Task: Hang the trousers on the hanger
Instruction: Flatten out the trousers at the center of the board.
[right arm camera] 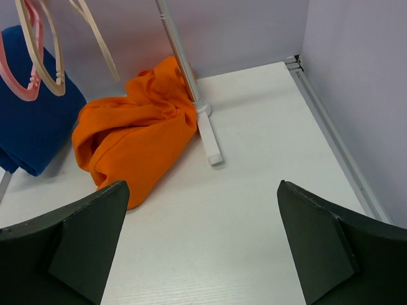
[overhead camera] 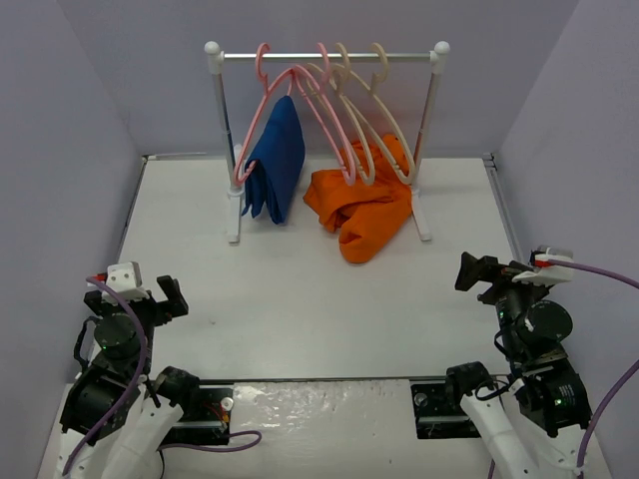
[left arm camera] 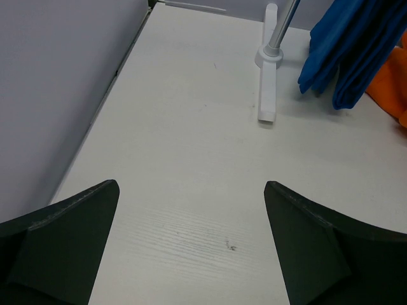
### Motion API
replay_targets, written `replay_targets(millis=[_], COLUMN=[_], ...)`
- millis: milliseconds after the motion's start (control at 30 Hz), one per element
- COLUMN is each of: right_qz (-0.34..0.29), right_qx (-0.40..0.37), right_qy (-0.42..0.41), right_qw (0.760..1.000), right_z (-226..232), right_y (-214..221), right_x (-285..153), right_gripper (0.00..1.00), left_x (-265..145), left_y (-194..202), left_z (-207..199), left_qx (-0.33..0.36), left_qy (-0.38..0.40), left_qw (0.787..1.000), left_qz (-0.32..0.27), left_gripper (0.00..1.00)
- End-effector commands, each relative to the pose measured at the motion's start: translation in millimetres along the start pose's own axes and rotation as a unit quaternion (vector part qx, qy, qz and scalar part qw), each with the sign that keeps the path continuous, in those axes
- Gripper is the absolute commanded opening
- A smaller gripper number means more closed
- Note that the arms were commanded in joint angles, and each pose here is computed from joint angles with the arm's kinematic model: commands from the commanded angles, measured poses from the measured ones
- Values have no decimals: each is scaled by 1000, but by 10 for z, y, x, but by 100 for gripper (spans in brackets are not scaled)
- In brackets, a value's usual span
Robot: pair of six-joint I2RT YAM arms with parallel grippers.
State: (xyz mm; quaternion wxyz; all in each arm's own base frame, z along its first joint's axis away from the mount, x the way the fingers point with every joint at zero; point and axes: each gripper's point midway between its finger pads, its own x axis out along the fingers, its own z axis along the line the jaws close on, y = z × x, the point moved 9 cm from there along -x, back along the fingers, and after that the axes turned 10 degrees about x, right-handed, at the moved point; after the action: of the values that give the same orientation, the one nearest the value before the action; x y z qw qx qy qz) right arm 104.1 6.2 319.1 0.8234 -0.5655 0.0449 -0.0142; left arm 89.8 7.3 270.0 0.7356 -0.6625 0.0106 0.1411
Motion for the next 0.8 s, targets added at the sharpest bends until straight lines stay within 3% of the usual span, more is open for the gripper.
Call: replay_targets(millis=[0, 200, 367, 567, 767], right_qz=[-19, -19, 29, 113, 118], right_qx=[17, 65, 78, 145, 210], right_qy=[-23, 26, 40, 31, 0], right_qw=[999, 997, 996, 982, 971], right_z=[116, 116, 219, 407, 517], right_y=[-108, -113, -23, 373, 752], right_x=[108, 228, 525, 1044, 1461], right_gripper=[100, 100, 100, 100, 100], left_x=[62, 111, 256, 317, 306], left_y=[-135, -169, -212, -174, -156], left_z=[-19, -33, -161, -167, -136], left_qx=[-16, -20, -12, -4, -13], left_qy=[-12, -29, -14, -16, -20], left_qw=[1000, 999, 998, 997, 998], left_qz=[-18, 9, 57, 70, 60], left_gripper=[97, 97, 97, 97, 97])
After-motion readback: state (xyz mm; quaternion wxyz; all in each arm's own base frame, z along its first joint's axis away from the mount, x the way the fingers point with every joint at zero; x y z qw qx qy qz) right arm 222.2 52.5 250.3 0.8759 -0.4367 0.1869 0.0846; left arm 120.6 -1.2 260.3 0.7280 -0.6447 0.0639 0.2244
